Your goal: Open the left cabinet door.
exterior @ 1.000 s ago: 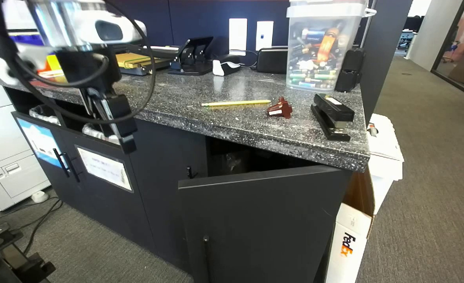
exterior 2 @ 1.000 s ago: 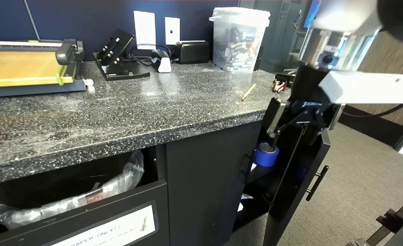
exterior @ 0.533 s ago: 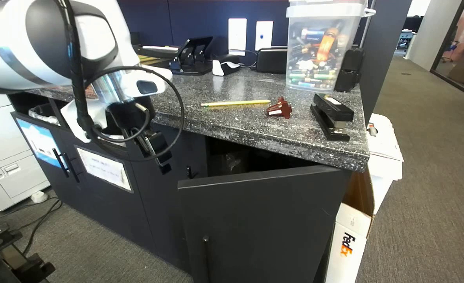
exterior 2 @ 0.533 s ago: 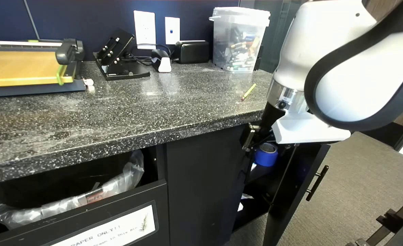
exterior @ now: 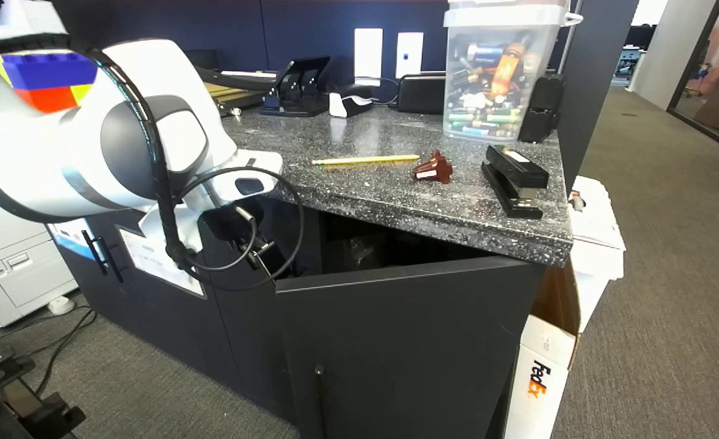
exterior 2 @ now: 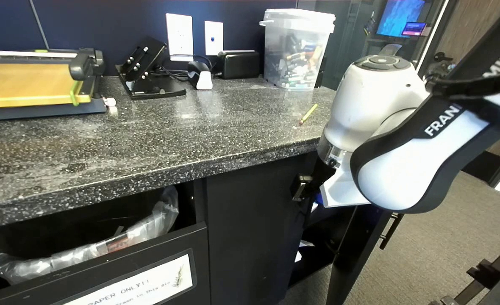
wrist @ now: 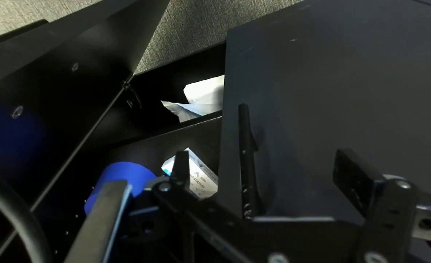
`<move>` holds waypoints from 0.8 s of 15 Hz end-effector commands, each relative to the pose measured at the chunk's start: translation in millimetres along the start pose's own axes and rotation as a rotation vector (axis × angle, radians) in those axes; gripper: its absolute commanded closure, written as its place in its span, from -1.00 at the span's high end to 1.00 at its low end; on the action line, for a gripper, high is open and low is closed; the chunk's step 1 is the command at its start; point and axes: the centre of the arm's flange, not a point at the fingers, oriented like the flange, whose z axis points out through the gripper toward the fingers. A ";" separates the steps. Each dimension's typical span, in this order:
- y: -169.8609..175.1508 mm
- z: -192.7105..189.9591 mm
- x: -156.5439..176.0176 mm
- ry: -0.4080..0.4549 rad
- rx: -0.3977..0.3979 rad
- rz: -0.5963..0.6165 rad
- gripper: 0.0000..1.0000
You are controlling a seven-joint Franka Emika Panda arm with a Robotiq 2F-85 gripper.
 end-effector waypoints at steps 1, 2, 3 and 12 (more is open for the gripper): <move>-8.6 20.6 7.7 0.069 -0.005 0.034 1.00; -8.7 23.5 8.9 0.078 -0.008 0.043 1.00; -8.3 27.6 10.2 0.086 -0.012 0.050 1.00; -12.1 43.5 19.3 0.158 -0.034 0.072 -0.20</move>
